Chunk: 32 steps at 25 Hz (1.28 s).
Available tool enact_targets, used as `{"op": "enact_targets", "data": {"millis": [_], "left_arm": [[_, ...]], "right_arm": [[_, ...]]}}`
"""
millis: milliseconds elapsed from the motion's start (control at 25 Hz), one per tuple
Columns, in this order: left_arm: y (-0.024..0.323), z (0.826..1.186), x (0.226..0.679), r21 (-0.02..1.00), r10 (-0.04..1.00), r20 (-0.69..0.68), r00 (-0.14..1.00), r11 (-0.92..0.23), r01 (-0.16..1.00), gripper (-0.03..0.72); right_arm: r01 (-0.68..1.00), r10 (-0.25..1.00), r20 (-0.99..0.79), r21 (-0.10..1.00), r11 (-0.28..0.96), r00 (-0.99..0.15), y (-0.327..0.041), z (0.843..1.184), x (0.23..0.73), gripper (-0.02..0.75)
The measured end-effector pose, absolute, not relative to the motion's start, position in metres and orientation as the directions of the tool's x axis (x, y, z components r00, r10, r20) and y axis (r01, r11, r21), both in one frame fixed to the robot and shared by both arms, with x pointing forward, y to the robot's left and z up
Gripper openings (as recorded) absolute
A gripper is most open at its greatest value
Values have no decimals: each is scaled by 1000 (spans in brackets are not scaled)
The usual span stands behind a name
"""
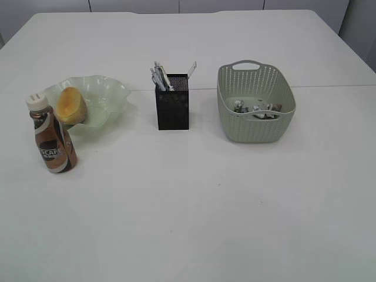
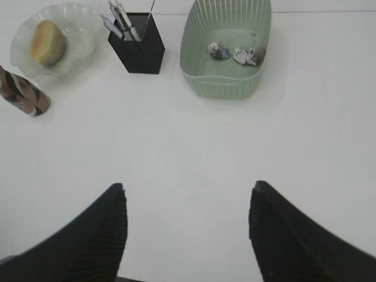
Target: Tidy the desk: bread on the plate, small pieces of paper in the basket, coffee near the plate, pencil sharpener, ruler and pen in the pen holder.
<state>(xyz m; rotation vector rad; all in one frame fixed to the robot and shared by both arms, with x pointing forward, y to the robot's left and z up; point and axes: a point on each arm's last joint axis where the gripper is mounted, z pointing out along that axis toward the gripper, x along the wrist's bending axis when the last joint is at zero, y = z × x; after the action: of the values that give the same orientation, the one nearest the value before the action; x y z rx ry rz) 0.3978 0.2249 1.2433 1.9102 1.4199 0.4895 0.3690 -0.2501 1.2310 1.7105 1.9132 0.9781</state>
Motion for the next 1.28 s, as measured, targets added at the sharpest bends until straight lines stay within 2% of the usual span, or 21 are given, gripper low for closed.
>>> {"op": "enact_targets", "data": {"millis": [200,480,760,1080,1280], "left_arm": [[241,1236,357,749,910,-88,404,-207,629,476],[254,1204,320,740,878,-79,473,-266,618,471],[263,1175,291,739,848,-91,523,-294,606,466],[286,1123,252,796,846,-18,533,-310,519,447],[295,1080,234,833,849,-7,529,-288,473,445]], "right_arm": [[700,969,161,714,18,-189,-264,1205,332,478],[654,962,116,753,78,-248,-281,1178,288,478],[543,974,56,836,75,-220,-308,1149,240,478],[376,973,44,925,47,-228,-330,1110,189,478],[413,969,4,905,101,-246,-327,1093,196,478]]}}
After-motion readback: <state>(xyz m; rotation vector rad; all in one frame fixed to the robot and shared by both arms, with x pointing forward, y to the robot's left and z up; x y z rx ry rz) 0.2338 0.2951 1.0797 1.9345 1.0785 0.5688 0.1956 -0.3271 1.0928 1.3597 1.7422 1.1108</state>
